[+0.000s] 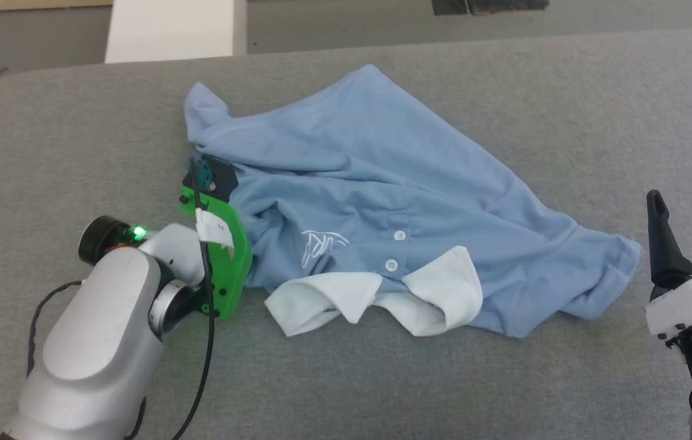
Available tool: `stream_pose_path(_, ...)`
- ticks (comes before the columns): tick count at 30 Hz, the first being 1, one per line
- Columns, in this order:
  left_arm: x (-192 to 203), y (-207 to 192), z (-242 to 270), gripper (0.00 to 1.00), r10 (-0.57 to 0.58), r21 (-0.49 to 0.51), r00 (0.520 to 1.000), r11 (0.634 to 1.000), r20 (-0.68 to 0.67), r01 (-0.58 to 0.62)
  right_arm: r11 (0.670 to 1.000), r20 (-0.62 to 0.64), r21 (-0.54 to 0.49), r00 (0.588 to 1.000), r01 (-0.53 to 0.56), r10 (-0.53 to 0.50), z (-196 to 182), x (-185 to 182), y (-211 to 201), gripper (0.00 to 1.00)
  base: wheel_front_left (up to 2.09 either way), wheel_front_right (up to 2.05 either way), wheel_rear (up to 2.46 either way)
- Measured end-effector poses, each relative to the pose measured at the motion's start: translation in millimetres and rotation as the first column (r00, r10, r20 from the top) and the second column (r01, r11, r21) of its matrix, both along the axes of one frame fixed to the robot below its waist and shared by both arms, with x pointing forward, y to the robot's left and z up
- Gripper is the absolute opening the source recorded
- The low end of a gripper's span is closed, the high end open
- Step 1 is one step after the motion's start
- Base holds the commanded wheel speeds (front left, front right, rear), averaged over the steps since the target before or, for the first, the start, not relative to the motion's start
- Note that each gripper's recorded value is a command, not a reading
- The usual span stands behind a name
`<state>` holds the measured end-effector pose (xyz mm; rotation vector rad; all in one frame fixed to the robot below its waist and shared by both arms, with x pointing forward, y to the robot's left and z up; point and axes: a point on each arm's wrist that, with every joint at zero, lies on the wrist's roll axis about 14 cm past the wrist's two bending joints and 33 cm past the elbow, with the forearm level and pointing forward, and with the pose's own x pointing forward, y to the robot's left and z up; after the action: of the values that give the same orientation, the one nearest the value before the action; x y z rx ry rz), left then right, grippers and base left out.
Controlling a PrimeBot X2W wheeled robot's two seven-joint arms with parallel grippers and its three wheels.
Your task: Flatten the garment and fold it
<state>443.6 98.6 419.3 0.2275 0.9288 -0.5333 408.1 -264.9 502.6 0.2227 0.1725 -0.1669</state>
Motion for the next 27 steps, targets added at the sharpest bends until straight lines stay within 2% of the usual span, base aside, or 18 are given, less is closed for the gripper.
stream_pose_path(2,-3.5,4.2,-14.9,1.0,-0.004,0.037,0.999,0.999,-0.05,0.006,1.0,-0.004,-0.003,1.0,0.011,-0.011,-3.2,-1.1,-3.6,1.0,0.0,0.0,0.0)
stream_pose_path(3,-4.6,4.4,-20.7,0.69,-0.002,0.039,0.997,0.999,-0.072,0.005,1.0,-0.006,-0.004,1.0,0.017,-0.017,-4.9,-1.8,-5.3,1.0,0.0,0.0,0.0)
stream_pose_path(4,-3.8,3.8,-23.6,0.11,-0.001,0.034,0.997,0.999,-0.08,0.003,1.0,-0.01,-0.006,1.0,0.022,-0.022,-6.8,-2.5,-6.9,1.0,0.0,0.0,0.0)
stream_pose_path(5,-3.2,3.5,-25.4,0.0,0.001,0.03,0.996,1.0,-0.086,0.002,1.0,-0.012,-0.007,1.0,0.027,-0.027,-8.0,-3.0,-8.3,1.0,0.0,0.0,0.0)
stream_pose_path(11,7.8,0.8,-13.8,0.0,0.074,-0.107,0.995,0.991,-0.062,-0.08,1.0,-0.031,-0.003,0.999,0.031,-0.031,-16.7,-3.1,-9.0,1.0,0.0,0.0,0.0)
stream_pose_path(15,16.2,17.8,15.0,0.0,0.206,-0.235,0.979,0.951,0.007,-0.199,1.0,-0.024,0.005,1.0,0.009,-0.009,-15.2,0.3,-1.3,1.0,0.0,0.0,0.0)
stream_pose_path(18,14.3,44.9,33.5,0.0,0.336,-0.31,0.941,0.9,0.045,-0.306,1.0,-0.015,0.01,1.0,-0.014,0.015,-12.5,4.0,6.8,1.0,0.0,0.0,0.0)
stream_pose_path(20,0.9,69.6,31.9,0.0,0.422,-0.315,0.906,0.865,0.034,-0.391,0.999,-0.012,0.015,0.999,-0.033,0.033,-11.7,6.6,13.6,1.0,0.0,0.0,0.0)
stream_pose_path(24,-50.4,101.7,-1.8,0.0,0.548,-0.277,0.83,0.786,-0.103,-0.553,0.998,-0.014,0.023,0.998,-0.064,0.065,-12.2,11.5,24.5,1.0,0.0,0.0,0.0)
stream_pose_path(27,-83.1,102.4,-24.6,0.0,0.583,-0.264,0.782,0.736,-0.22,-0.623,0.996,-0.017,0.026,0.996,-0.087,0.088,-13.4,15.2,32.7,1.0,0.0,0.0,0.0)
